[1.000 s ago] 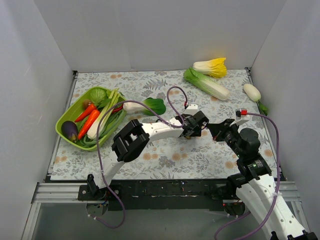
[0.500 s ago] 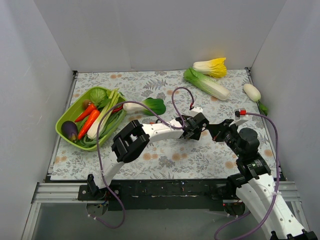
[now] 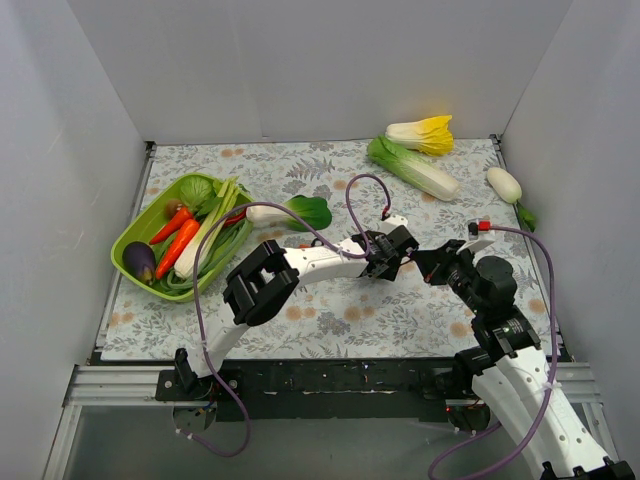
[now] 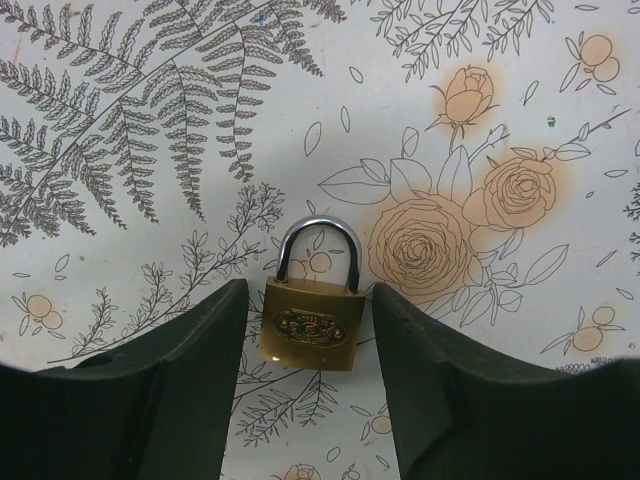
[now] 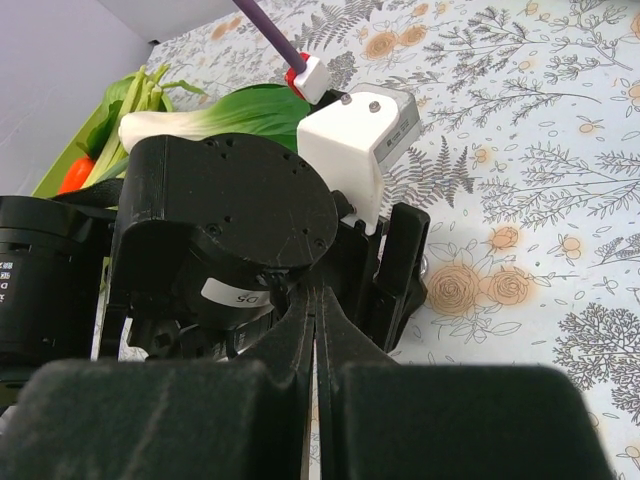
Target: Unlock with the key
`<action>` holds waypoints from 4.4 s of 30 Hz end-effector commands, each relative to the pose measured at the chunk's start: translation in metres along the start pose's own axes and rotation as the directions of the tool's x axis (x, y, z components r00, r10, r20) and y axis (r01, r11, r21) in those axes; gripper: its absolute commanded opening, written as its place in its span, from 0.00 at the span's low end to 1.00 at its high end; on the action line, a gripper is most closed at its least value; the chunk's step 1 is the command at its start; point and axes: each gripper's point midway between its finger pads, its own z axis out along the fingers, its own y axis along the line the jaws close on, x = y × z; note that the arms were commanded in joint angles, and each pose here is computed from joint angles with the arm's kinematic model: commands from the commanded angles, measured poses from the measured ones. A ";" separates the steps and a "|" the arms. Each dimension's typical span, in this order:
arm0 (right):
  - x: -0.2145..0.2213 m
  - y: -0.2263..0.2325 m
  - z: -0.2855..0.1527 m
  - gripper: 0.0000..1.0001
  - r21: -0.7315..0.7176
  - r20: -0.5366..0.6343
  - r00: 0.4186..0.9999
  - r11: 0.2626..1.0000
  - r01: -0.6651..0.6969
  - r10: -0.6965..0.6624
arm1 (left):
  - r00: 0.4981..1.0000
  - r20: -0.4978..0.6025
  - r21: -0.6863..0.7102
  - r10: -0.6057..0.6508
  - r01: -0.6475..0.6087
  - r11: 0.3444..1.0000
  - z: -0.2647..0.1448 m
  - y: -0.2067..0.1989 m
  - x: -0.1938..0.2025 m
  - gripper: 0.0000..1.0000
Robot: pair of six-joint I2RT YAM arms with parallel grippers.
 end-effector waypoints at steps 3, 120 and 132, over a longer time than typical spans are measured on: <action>-0.012 0.007 -0.002 0.01 -0.028 0.044 0.999 1.000 0.010 -0.009 | 0.985 -0.148 -0.013 0.087 -0.090 0.996 0.002 0.011 0.044 0.50; 0.033 0.017 0.021 0.01 0.025 0.143 0.986 0.996 0.081 -0.083 | 0.031 -0.143 0.097 -0.989 0.995 0.018 -0.061 0.092 0.015 0.64; 0.032 0.015 0.019 0.01 0.032 0.148 0.986 0.997 0.075 -0.079 | 0.164 -0.198 0.096 -0.966 0.984 0.147 -0.057 0.060 0.024 0.65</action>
